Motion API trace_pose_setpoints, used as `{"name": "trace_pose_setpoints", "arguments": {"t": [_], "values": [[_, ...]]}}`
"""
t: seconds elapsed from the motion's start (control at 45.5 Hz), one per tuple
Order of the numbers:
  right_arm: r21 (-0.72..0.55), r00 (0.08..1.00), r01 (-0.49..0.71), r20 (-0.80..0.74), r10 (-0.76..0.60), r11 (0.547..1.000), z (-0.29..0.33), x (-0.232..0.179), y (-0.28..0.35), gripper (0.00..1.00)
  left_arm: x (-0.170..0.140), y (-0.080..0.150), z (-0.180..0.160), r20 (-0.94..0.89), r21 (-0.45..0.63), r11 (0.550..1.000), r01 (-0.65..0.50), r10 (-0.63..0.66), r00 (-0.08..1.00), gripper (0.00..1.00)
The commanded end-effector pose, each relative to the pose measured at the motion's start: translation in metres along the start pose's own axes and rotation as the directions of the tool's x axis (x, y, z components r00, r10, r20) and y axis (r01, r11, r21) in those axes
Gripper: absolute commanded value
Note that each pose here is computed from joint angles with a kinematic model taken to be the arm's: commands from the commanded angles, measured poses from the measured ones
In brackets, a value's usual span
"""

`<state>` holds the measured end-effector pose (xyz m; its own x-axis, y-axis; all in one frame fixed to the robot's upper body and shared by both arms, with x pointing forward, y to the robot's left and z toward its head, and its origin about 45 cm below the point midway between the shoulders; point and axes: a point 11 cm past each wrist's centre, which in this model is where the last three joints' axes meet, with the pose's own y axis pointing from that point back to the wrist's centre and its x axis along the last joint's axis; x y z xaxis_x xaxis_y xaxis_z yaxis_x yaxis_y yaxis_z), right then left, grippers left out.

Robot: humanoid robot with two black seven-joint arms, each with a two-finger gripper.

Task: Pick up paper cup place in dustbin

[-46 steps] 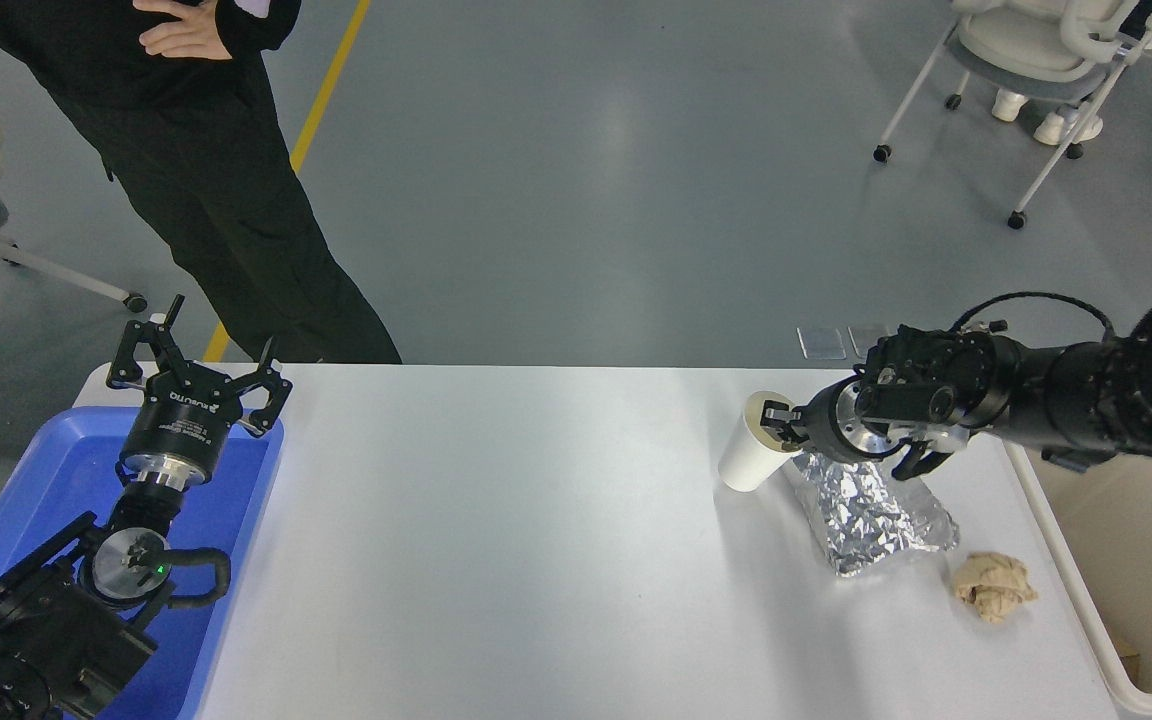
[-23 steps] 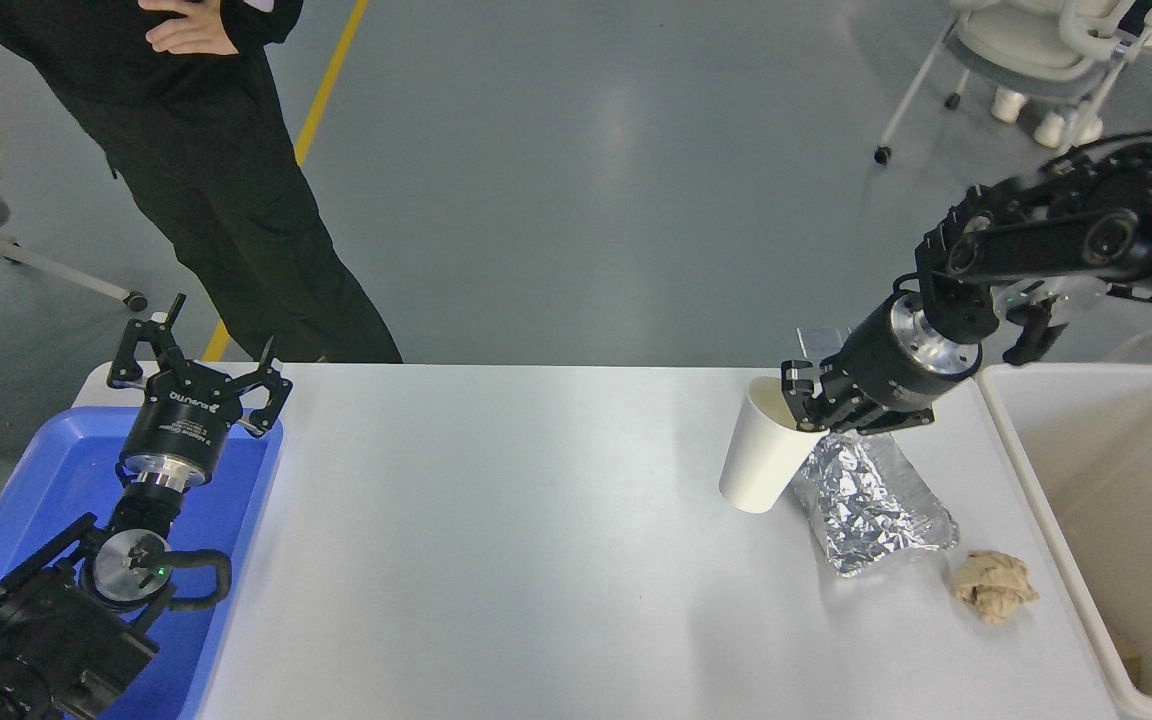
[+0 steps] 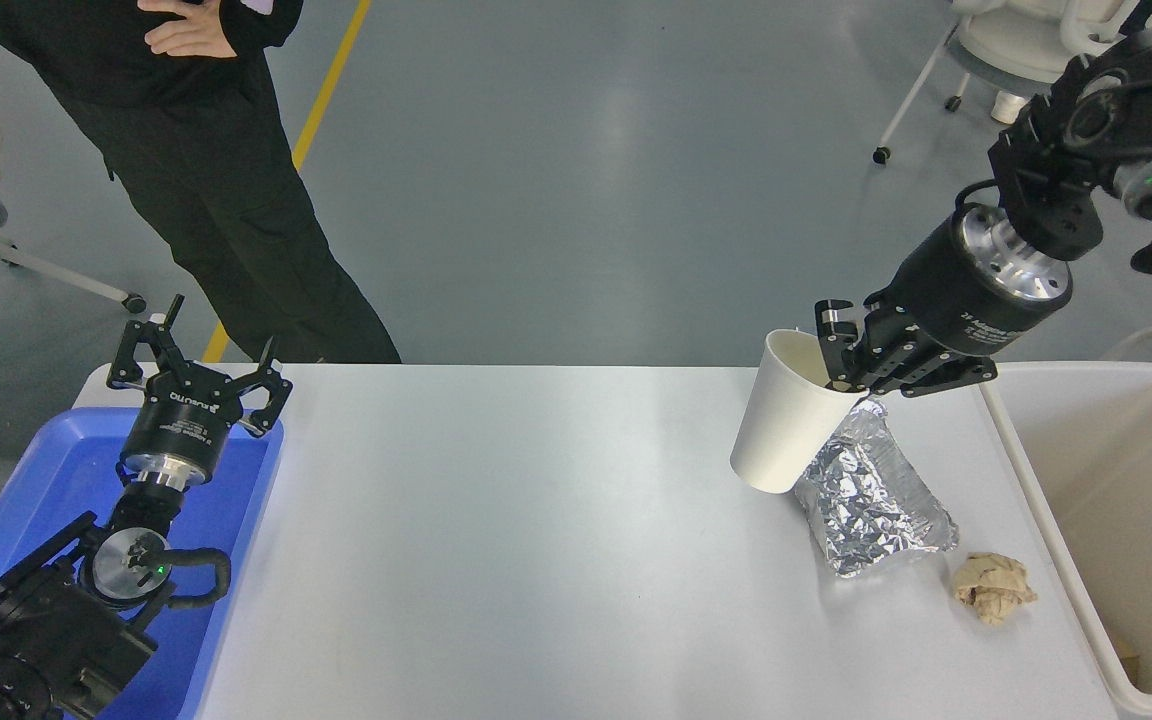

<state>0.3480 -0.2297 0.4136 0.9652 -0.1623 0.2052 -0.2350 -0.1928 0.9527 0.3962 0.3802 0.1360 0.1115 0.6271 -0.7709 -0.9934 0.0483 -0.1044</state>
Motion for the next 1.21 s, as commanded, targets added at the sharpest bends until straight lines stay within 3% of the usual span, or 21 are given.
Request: {"name": "trace_pose_setpoints", "arguments": {"t": [0.0, 0.593, 0.879, 1.011, 1.187], "values": [[0.008, 0.998, -0.068, 0.01, 0.068, 0.998, -0.004, 0.004, 0.027, 0.0, 0.0, 0.0, 0.0, 0.0, 0.0, 1.0, 0.0, 0.0, 1.0, 1.0], [-0.024, 0.991, -0.125, 0.05, 0.127, 0.992, 0.011, 0.013, 0.024, 0.0, 0.0, 0.0, 0.0, 0.0, -0.002, 1.0, 0.0, 0.0, 1.0, 1.0], [-0.205, 0.921, -0.25, 0.25, 0.298, 0.946, 0.123, 0.028, 0.017, 0.0, 0.001, 0.001, 0.0, -0.002, -0.005, 1.0, -0.002, 0.002, 1.0, 1.0], [-0.334, 0.909, -0.248, 0.243, 0.337, 0.909, 0.195, 0.027, 0.004, 0.0, 0.001, 0.001, 0.001, -0.002, -0.007, 1.0, -0.004, 0.004, 1.0, 1.0], [-0.401, 0.871, -0.243, 0.309, 0.381, 0.883, 0.261, 0.014, -0.006, 0.0, 0.001, 0.001, 0.001, -0.002, -0.007, 1.0, -0.004, 0.004, 1.0, 1.0]]}}
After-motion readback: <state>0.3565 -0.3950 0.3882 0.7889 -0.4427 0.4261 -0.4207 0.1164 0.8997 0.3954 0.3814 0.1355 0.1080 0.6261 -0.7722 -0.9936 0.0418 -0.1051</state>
